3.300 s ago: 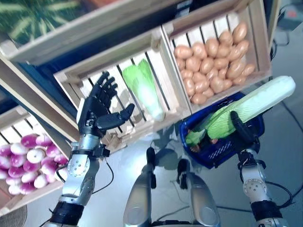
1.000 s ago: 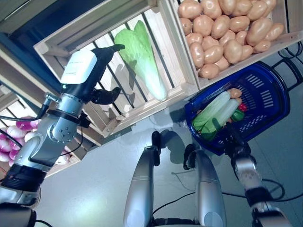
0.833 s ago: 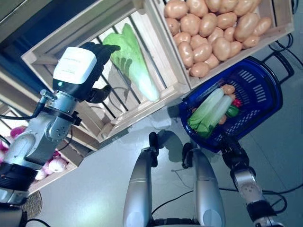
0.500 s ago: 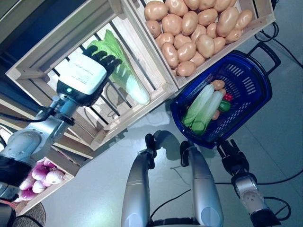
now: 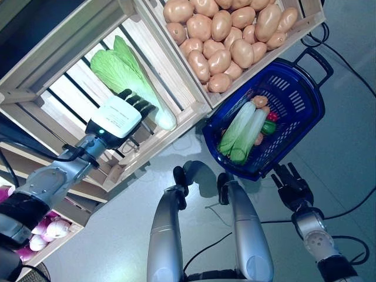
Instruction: Put vegetables into the basket
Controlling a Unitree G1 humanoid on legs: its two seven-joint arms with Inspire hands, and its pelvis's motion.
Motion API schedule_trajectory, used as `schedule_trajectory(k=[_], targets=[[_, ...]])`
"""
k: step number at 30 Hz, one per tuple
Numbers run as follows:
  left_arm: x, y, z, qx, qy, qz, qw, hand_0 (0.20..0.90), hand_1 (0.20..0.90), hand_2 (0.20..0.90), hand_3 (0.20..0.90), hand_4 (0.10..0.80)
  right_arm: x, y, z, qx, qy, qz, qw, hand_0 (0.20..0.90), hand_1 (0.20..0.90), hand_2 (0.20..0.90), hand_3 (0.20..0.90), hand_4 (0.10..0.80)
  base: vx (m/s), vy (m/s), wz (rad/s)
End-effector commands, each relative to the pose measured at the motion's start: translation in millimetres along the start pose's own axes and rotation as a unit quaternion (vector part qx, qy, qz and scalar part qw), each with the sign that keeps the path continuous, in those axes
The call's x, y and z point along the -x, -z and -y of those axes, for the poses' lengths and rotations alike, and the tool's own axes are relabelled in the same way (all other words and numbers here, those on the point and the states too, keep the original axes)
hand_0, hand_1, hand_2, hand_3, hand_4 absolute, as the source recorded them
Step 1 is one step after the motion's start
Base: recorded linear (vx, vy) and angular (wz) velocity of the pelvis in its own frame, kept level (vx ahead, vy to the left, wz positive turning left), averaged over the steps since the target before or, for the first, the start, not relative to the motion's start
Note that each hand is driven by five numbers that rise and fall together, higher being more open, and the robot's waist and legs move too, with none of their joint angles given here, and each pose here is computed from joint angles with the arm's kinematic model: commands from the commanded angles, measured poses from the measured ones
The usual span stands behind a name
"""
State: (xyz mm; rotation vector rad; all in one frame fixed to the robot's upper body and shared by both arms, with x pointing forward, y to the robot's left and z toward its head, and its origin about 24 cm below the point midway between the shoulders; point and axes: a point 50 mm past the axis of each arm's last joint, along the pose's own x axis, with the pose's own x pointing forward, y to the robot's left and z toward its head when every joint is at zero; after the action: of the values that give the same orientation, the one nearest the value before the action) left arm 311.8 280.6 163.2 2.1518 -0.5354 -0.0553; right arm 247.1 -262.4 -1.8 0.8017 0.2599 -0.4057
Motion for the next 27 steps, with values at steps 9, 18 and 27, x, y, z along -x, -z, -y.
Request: schedule_trajectory(k=[9, 18, 27], targets=[[-22, 29, -24, -0.039, -0.160, -0.108, 0.980, 0.900, 0.900, 0.900, 0.900, 0.800, 1, -16, -21, -0.003, -0.047, 0.017, 0.999, 0.900, 0.900, 0.900, 0.900, 0.800, -0.004, 0.070, -0.07], [-28, 32, -30, -0.049, -0.214, -0.118, 0.968, 0.900, 0.900, 0.900, 0.900, 0.800, 3, -7, -27, -0.009, -0.052, 0.010, 0.999, 0.900, 0.900, 0.900, 0.900, 0.800, -0.004, 0.010, -0.04], [-39, 25, -30, -0.040, -0.168, -0.118, 0.978, 0.900, 0.900, 0.900, 0.900, 0.800, 3, -4, -37, -0.006, -0.064, 0.008, 0.998, 0.900, 0.900, 0.900, 0.900, 0.800, 0.008, -0.002, 0.00]])
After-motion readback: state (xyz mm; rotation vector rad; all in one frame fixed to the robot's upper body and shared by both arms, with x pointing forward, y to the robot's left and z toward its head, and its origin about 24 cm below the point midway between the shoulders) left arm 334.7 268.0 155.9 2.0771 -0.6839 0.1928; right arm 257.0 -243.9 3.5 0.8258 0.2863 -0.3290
